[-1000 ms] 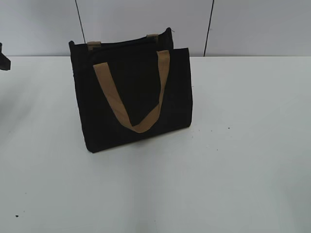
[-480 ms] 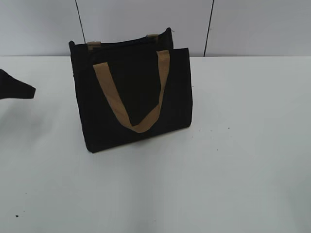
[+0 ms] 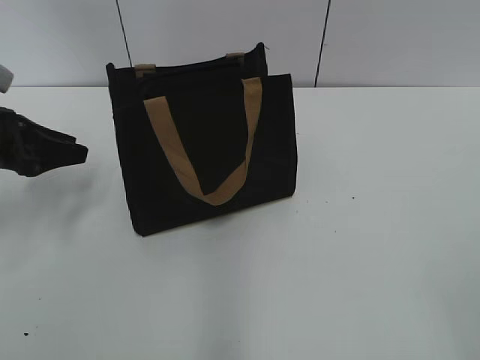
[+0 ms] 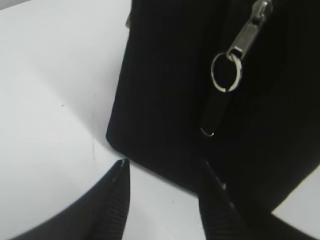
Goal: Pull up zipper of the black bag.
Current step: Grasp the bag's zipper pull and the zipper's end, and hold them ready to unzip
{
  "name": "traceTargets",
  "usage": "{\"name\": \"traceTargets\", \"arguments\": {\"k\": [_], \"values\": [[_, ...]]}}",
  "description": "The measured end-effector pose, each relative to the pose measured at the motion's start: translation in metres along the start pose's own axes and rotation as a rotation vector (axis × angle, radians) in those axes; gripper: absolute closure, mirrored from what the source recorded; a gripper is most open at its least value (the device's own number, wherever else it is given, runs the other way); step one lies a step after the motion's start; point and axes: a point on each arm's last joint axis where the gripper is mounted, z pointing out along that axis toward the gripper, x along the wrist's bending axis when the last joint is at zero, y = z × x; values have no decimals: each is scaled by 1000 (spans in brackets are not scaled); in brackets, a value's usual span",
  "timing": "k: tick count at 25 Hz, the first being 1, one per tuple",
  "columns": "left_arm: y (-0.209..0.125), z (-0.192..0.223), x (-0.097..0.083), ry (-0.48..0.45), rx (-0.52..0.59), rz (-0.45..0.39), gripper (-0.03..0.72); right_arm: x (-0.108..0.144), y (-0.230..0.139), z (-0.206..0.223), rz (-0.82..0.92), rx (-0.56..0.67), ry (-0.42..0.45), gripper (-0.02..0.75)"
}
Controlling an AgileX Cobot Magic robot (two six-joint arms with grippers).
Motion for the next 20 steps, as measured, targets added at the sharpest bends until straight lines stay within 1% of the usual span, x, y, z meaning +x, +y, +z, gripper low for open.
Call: {"name": "traceTargets", "arguments": {"k": [3, 9, 11, 15, 20], "values": [[0, 17, -5, -11, -25, 15, 336, 0, 0, 0, 0, 1, 0, 234], [-16, 45, -9, -49, -27, -24, 336, 0, 0, 0, 0, 0, 0, 234], [-19, 49, -11, -73, -44, -21, 336, 0, 0, 0, 0, 0, 0, 234], [-23, 55, -15, -132, -83, 19, 336, 0, 0, 0, 0, 0, 0, 234], [-19, 58, -20, -169, -114, 46, 336, 0, 0, 0, 0, 0, 0, 234]]}}
